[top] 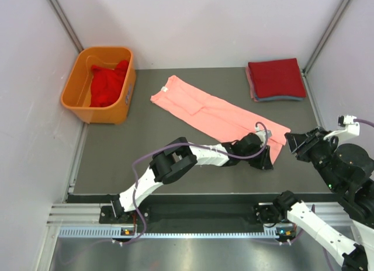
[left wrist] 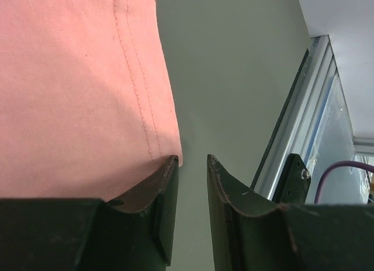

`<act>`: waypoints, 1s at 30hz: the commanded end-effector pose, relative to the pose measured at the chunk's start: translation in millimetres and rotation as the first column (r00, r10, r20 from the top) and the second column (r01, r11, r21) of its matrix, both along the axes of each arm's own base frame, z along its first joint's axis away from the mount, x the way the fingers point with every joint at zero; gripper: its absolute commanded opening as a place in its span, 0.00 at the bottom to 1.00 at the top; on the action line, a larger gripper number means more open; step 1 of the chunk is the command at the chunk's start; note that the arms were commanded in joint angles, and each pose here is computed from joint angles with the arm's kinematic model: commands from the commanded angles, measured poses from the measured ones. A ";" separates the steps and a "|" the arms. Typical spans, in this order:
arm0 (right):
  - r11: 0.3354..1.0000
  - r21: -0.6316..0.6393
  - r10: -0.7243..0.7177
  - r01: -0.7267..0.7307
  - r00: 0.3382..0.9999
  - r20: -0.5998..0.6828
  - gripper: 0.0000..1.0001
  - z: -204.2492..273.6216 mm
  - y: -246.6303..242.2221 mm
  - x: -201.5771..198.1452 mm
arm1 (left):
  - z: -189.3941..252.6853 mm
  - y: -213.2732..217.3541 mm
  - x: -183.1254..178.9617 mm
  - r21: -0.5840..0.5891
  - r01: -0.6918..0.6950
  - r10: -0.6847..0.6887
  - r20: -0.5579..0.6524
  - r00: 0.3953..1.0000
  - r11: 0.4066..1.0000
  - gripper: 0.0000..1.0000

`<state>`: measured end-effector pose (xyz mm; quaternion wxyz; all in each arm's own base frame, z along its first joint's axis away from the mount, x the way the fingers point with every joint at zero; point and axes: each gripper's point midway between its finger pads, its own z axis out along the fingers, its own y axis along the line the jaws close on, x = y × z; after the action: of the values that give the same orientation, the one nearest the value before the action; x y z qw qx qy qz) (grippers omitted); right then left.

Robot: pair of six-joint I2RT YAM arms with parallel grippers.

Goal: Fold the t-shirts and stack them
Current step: Fold the tshirt

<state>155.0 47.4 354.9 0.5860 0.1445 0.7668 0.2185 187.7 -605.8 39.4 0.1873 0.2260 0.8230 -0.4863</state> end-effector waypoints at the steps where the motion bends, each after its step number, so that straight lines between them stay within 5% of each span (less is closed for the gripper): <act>1: 1.000 -0.007 -0.023 0.023 1.000 0.000 0.26 2.0 -3.8 1.7 | 31.0 -1.9 -3.7 -0.002 -0.005 0.005 0.008 1.000 1.000 0.32; 12: 1.000 -0.005 -0.027 0.027 1.000 0.013 0.25 1.6 -4.4 2.5 | 69.5 18.7 16.1 0.050 -0.384 0.387 -0.132 0.913 0.922 0.46; 25: 1.000 0.015 -0.026 0.025 0.999 0.043 0.26 7.4 -8.8 -5.2 | 23.9 21.1 8.8 0.163 -0.522 0.547 -0.221 0.808 0.837 0.37; 30: 0.999 0.015 -0.031 0.030 0.998 0.050 0.26 8.2 -11.2 -6.9 | 8.3 30.5 14.5 0.193 -0.610 0.639 -0.281 0.716 0.768 0.36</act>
<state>150.1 41.1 357.1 0.5961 0.1507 0.7575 0.2195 195.6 -582.5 56.2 0.1904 -0.0732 0.8939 -0.3991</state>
